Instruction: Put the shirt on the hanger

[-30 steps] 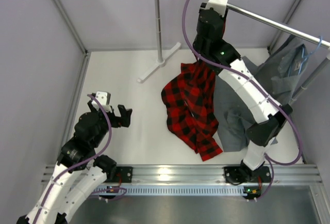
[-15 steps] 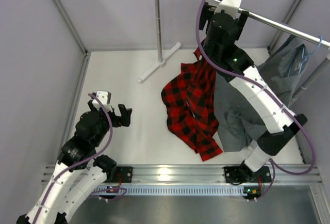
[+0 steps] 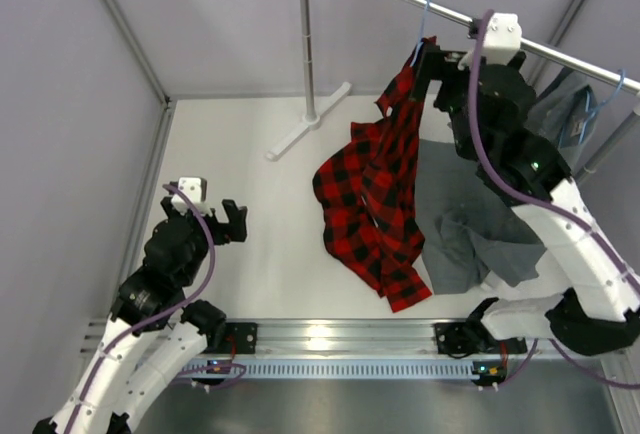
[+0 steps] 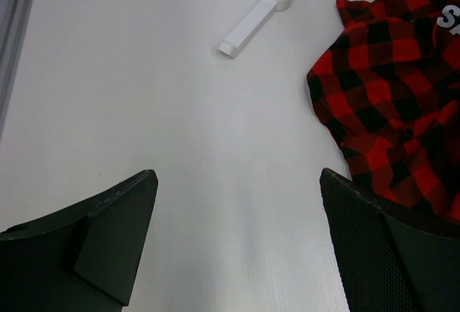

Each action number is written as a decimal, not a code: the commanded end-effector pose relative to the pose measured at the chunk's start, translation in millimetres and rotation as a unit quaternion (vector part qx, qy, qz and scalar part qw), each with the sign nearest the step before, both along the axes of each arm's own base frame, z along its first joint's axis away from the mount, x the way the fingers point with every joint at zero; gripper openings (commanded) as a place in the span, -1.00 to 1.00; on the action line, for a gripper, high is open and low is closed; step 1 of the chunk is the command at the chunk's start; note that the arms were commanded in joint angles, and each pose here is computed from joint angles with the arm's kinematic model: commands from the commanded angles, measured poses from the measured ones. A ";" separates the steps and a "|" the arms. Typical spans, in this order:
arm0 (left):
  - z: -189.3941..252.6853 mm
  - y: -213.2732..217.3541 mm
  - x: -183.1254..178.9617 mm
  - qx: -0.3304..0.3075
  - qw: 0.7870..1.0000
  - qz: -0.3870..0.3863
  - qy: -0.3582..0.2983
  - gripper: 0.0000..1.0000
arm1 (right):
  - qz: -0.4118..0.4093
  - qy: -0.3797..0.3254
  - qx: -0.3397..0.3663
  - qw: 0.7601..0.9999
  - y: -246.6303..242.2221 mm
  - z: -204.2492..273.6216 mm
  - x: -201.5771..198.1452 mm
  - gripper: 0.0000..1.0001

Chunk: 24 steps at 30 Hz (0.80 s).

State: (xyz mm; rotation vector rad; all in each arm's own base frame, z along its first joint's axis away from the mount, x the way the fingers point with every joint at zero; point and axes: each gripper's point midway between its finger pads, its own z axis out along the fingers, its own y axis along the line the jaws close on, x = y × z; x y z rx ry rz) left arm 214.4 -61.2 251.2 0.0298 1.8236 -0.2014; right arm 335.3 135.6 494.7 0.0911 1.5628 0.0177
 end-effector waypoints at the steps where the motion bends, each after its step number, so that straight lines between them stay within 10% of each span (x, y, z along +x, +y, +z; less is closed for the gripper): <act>1: 16.9 9.7 4.0 -0.015 0.999 0.031 -0.037 0.97 | 0.046 0.007 0.004 0.999 -17.8 -2.4 -42.7 0.99; 24: 20.1 49.2 -2.4 -0.003 0.992 0.117 -0.051 0.97 | 0.100 0.106 -0.015 0.989 -59.2 -150.6 -119.5 0.99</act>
